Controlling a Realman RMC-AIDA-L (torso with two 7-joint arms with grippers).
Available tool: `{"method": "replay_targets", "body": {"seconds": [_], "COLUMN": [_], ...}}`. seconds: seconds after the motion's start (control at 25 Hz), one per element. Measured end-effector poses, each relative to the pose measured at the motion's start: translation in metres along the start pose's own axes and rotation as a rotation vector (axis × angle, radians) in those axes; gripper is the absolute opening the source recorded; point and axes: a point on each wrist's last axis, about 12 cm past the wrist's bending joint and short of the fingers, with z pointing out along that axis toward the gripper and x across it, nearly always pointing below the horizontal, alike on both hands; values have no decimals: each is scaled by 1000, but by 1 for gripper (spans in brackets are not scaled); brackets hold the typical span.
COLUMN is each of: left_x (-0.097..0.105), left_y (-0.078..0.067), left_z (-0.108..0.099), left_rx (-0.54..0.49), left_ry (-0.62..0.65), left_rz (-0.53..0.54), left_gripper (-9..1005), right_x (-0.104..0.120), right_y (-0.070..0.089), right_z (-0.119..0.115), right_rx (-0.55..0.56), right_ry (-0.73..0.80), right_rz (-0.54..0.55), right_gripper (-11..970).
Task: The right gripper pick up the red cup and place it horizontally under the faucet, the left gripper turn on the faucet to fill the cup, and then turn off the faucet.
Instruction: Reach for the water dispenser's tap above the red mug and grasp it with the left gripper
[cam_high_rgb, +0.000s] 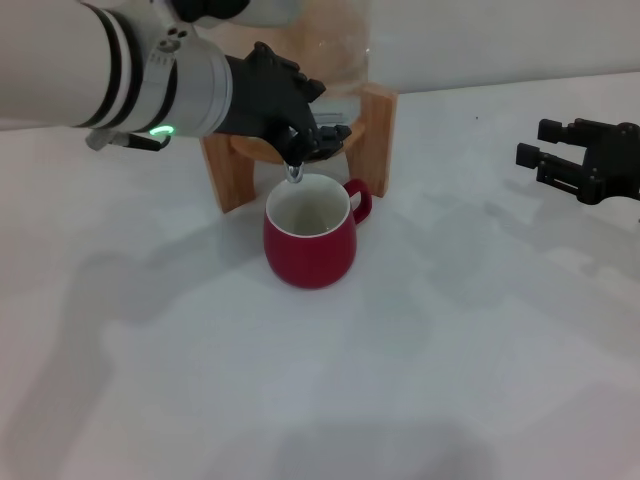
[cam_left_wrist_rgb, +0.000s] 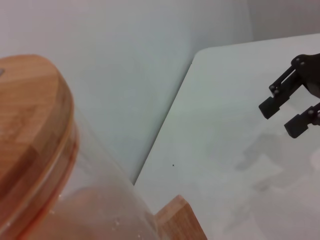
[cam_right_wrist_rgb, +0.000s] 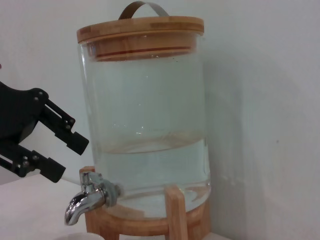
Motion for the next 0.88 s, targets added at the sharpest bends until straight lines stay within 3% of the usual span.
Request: {"method": "replay_targets", "body": {"seconds": [0.16, 0.48, 0.88], "left_x": [3, 4, -10], "left_y": [2, 3, 6], "left_z": [3, 5, 5], "left_rx": [-11, -20, 70], "left_ry": [0, -10, -18], "left_rz": [-11, -4, -47], "left_gripper": [515, 513, 511], "right_x": [0, 1, 2], "right_y": [0, 0, 1], "right_z": [0, -1, -3], "right_rx": [0, 1, 3], "right_ry": [0, 1, 3], "right_rz": [0, 2, 5], "right_gripper": [468, 468, 468]}}
